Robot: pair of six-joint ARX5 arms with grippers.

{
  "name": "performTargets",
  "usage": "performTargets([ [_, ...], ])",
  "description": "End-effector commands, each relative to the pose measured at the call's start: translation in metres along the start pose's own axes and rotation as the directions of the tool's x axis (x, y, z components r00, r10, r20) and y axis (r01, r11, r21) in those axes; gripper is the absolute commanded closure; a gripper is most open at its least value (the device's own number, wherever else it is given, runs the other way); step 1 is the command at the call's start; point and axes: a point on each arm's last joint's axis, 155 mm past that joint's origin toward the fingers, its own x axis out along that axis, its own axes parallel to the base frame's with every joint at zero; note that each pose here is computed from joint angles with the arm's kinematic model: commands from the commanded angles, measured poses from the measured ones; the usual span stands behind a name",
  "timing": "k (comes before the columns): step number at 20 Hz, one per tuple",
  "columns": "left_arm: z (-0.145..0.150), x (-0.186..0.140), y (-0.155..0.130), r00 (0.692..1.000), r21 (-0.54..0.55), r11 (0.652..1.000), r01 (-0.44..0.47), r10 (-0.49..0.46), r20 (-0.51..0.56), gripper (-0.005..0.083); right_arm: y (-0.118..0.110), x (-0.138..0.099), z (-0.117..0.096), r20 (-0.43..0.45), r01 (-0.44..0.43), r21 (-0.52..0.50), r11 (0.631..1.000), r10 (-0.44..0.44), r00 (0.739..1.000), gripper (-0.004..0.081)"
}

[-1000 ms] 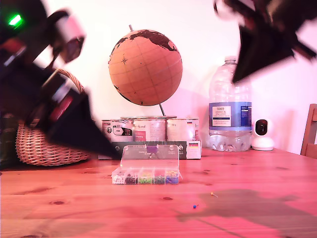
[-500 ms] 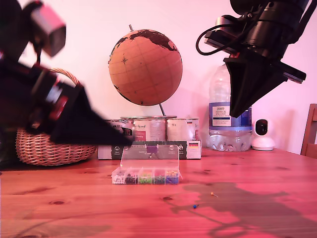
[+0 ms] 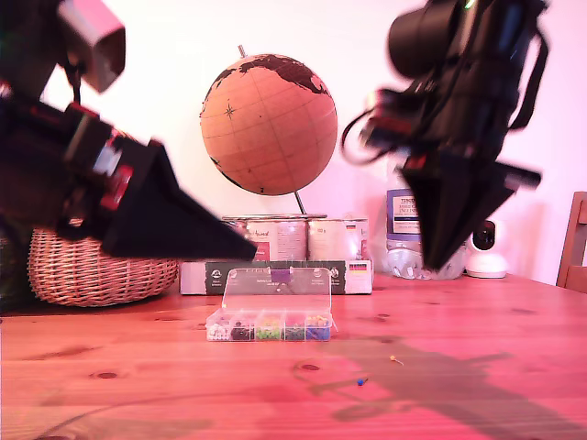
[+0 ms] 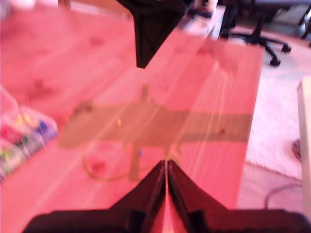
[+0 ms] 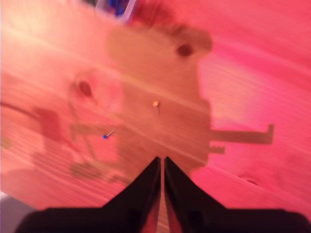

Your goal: Sort the loose pins on the table into their correct compartments

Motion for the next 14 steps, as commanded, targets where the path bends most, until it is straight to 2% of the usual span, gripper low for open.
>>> performTargets([
  [1, -0.002, 0.0, 0.0, 1.0, -0.005, 1.0, 0.002, -0.002, -0.005, 0.0795, 0.003, -0.004, 0.01, 0.033, -0.003, -0.018, 1.0, 0.004, 0.999, 0.0726],
  [9, -0.014, 0.0, -0.002, 0.999, -0.028, 1.0, 0.004, -0.006, -0.051, 0.0795, 0.01, -0.002, 0.013, 0.041, -0.018, -0.036, 0.999, 0.02, 0.999, 0.0674],
  [11, -0.014, 0.0, -0.001, 0.999, -0.027, 1.0, 0.004, -0.006, -0.051, 0.0795, 0.027, -0.003, 0.022, 0.073, -0.112, -0.024, 0.993, 0.113, 0.991, 0.0675],
  [14, -0.014, 0.0, -0.001, 0.999, -0.027, 1.0, 0.004, -0.005, -0.05, 0.0795, 0.034, -0.007, 0.045, 0.164, -0.144, -0.05, 0.988, 0.151, 0.975, 0.0677],
])
